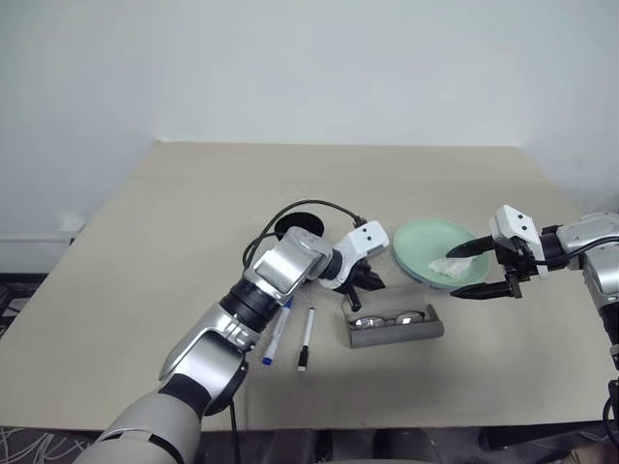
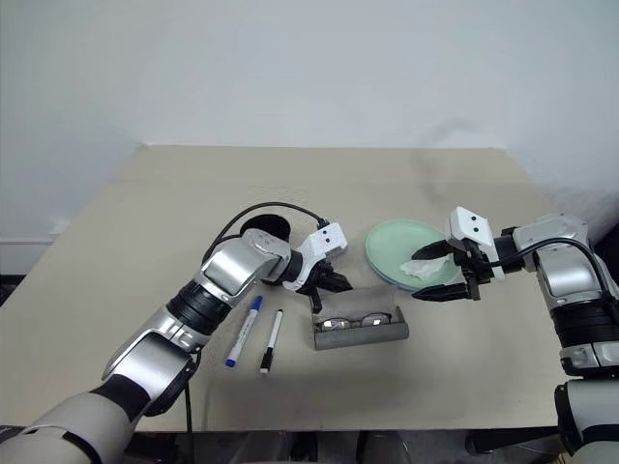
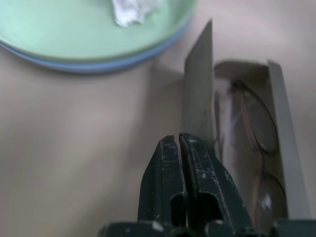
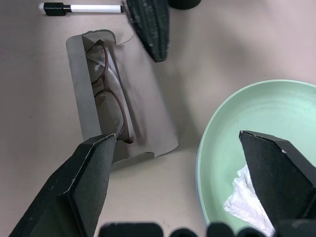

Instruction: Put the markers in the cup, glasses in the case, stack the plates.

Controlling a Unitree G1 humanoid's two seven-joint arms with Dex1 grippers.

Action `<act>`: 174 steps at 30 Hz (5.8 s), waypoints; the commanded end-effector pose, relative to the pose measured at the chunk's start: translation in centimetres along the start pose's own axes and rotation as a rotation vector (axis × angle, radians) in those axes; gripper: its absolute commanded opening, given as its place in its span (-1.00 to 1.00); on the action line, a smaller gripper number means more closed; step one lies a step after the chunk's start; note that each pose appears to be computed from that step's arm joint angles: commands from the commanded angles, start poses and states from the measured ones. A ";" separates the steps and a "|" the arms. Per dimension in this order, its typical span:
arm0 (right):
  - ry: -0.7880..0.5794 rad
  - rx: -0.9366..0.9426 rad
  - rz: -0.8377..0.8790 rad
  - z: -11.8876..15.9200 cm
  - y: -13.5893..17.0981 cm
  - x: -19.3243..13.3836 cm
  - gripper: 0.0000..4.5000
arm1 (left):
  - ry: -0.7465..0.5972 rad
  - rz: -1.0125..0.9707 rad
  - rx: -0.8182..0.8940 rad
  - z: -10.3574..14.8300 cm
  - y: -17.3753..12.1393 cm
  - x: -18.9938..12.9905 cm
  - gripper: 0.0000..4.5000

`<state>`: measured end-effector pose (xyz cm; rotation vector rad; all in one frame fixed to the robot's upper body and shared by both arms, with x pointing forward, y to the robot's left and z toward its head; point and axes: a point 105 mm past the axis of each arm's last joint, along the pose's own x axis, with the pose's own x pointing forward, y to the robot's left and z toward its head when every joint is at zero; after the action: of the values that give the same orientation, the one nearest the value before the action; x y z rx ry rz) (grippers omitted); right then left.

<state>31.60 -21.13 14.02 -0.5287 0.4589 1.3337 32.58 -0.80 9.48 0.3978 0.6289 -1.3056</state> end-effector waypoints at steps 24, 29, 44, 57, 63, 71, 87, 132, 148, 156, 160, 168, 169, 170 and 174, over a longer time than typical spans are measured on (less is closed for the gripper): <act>-0.023 -0.057 -0.027 1.4 -0.5 -0.3 0.94 | 0.063 -0.077 0.099 -1.7 -3.2 0.0 -0.99; -0.025 -0.057 -0.021 1.5 -0.4 -0.1 0.94 | -0.008 -0.030 0.089 -0.1 -2.4 -1.3 -0.99; -0.030 -0.062 0.018 1.6 -0.4 1.0 0.94 | -0.057 0.052 -0.095 -1.3 -4.5 -6.4 -0.26; -0.032 -0.068 0.047 1.8 -0.5 1.6 0.94 | 0.000 0.256 -0.378 -3.9 -2.5 -8.0 0.97; -0.033 -0.069 0.048 1.8 -0.5 1.7 0.94 | 0.058 0.328 -0.467 -5.3 -1.1 -7.4 0.97; -0.036 -0.068 0.048 1.8 -0.5 1.8 0.94 | 0.090 0.366 -0.557 -5.8 -0.3 -7.1 0.97; -0.040 -0.071 0.039 1.9 -0.7 1.7 0.94 | 0.255 0.370 -0.571 -7.5 -1.2 -6.9 0.97; -0.036 -0.071 0.058 1.9 -0.7 1.9 0.94 | 0.219 0.288 -0.355 -3.4 -3.1 -7.9 -0.38; -0.035 -0.056 0.093 1.7 0.0 2.3 0.94 | 0.252 0.264 -0.350 -5.0 -4.4 -7.9 0.28; -0.039 -0.051 0.125 1.6 0.5 3.1 0.94 | 0.270 0.275 -0.388 -6.1 -4.7 -8.2 0.71; -0.044 -0.055 0.138 1.8 0.6 3.5 0.94 | 0.288 0.288 -0.427 -7.3 -4.8 -8.3 0.71; -0.056 -0.065 0.162 2.1 0.8 4.1 0.94 | 0.310 0.314 -0.483 -8.7 -5.0 -8.1 0.71; -0.056 -0.067 0.164 2.1 0.9 4.1 0.94 | 0.312 0.315 -0.488 -8.8 -5.0 -8.1 0.71; -0.056 -0.068 0.166 2.2 0.9 4.2 0.94 | 0.316 0.319 -0.494 -9.0 -5.0 -8.1 0.71; -0.062 -0.073 0.172 2.3 0.9 4.3 0.94 | 0.325 0.326 -0.509 -9.4 -5.2 -8.0 0.64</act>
<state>31.29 -16.76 11.58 -0.4852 0.4794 1.5134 24.77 9.56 7.82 0.2686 1.0818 -0.7479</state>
